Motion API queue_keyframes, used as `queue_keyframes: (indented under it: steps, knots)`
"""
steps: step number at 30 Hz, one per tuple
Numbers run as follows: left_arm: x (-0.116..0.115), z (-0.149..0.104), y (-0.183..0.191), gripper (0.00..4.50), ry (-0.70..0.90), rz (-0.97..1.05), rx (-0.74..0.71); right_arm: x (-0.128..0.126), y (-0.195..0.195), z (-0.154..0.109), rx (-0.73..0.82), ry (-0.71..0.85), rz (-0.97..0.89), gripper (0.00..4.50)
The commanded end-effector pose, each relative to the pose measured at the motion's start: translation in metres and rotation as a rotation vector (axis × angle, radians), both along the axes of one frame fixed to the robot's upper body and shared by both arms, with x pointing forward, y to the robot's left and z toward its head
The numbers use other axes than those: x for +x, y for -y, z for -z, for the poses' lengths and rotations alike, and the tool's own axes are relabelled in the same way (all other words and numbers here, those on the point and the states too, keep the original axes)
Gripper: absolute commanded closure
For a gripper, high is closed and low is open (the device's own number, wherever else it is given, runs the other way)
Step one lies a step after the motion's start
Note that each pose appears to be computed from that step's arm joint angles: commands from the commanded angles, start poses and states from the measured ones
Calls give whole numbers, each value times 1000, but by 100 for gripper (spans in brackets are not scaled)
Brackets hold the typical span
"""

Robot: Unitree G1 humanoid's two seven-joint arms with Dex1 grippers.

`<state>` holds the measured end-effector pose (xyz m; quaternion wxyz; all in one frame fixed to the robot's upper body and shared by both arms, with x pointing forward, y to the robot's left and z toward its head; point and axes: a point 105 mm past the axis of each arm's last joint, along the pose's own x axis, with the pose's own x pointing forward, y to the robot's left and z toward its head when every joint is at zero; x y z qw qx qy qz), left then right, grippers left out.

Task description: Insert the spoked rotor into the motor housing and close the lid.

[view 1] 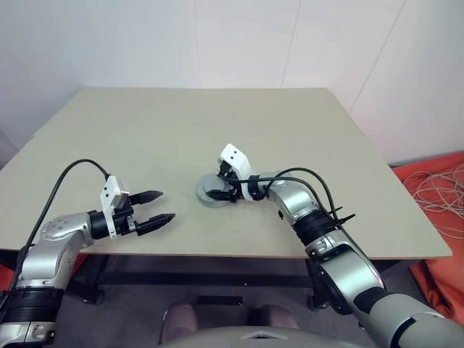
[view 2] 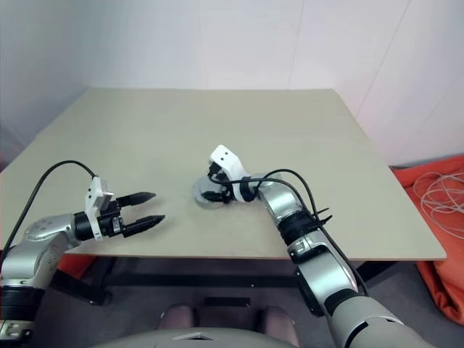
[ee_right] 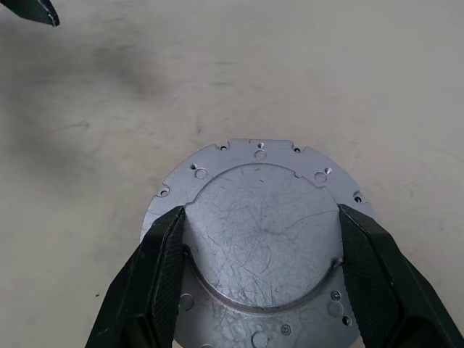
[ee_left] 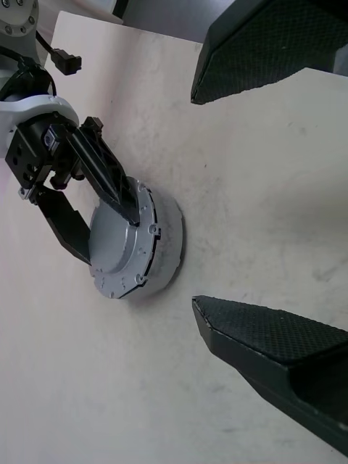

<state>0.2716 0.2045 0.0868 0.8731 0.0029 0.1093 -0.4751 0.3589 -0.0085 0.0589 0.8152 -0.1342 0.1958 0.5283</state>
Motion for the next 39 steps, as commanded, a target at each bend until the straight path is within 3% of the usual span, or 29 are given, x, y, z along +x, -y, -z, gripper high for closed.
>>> queue_keyframes:
  steps: [1,12,24,39]
  knots:
    - [3,-12,-2,0,41,9,13,-8,27,40,-141,-133,64,139]
    - [-8,-6,-8,0,2,8,17,0,7,8,11,-2,58,139]
    - [-8,-6,-6,0,0,10,10,5,7,-17,72,87,75,139]
    - [-7,-7,-3,0,3,16,6,4,10,-27,116,100,83,139]
